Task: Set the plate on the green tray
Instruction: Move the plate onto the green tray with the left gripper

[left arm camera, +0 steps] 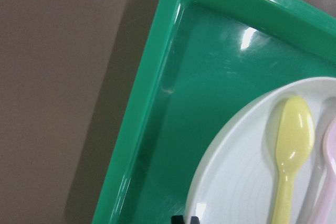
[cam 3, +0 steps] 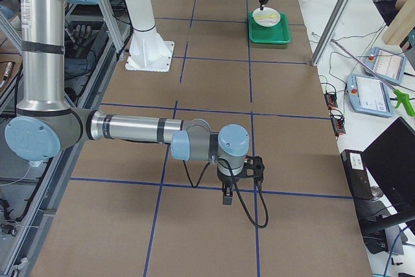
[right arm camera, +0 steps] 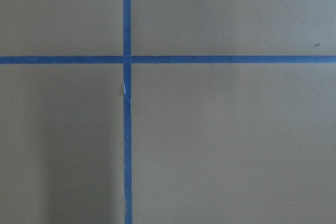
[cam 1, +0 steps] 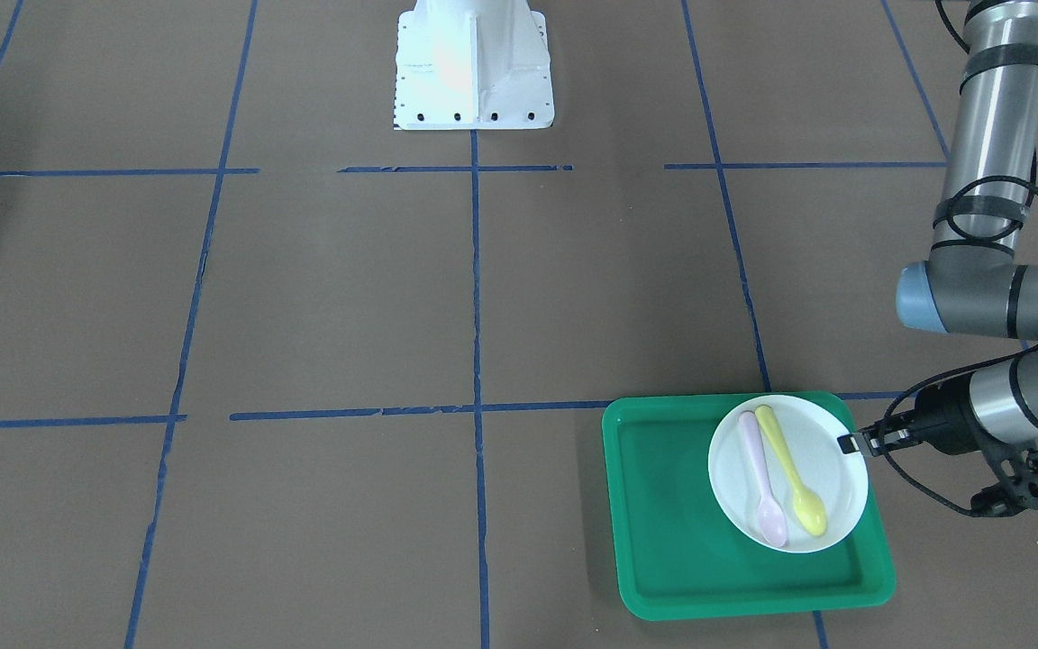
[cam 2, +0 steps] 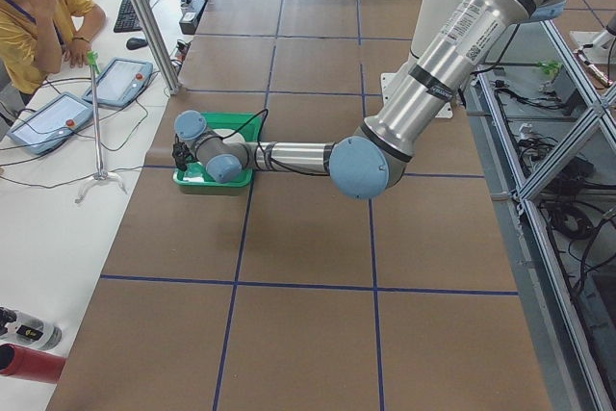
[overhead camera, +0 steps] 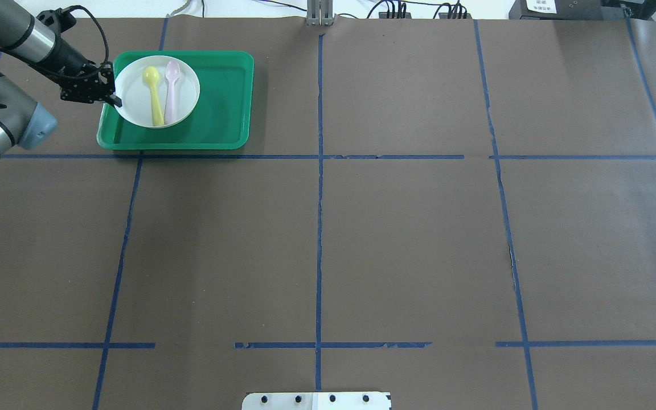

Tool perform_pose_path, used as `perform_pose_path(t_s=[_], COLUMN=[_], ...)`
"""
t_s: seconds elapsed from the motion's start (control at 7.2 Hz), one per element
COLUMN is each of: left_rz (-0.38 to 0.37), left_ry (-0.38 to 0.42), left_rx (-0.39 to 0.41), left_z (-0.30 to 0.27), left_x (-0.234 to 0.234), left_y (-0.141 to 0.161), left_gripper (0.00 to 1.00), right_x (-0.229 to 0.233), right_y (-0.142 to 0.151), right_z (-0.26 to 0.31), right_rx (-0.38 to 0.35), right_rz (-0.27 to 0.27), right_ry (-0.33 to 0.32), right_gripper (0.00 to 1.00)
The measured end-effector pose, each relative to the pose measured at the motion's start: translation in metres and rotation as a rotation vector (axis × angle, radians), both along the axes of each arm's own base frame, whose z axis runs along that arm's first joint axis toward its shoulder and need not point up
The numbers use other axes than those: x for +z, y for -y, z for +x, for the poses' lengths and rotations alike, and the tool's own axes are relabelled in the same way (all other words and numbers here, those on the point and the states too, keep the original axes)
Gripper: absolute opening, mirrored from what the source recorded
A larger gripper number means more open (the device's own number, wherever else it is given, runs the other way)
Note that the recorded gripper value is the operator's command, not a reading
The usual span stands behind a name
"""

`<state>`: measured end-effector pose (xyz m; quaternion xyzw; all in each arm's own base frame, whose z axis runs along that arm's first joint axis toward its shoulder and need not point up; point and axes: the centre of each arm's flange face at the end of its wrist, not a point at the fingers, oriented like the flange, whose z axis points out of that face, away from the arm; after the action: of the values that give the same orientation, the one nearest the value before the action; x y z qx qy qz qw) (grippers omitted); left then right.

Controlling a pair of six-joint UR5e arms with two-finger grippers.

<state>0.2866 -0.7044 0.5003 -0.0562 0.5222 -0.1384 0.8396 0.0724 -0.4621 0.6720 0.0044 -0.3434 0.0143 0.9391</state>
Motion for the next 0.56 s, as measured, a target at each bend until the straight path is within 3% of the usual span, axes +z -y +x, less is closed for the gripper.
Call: perform_pose_path(t_s=[0.56], left_rz=[0.047], left_ry=[-0.001], left_rx=[-0.012], left_z=[0.031], left_x=[-0.007], left_y=[-0.006], left_gripper=[0.0], right_x=[0.0], right_y=[0.0], right_z=[0.0], right_rx=[0.0], right_rz=[0.0], right_ry=[0.0], right_gripper=[1.0])
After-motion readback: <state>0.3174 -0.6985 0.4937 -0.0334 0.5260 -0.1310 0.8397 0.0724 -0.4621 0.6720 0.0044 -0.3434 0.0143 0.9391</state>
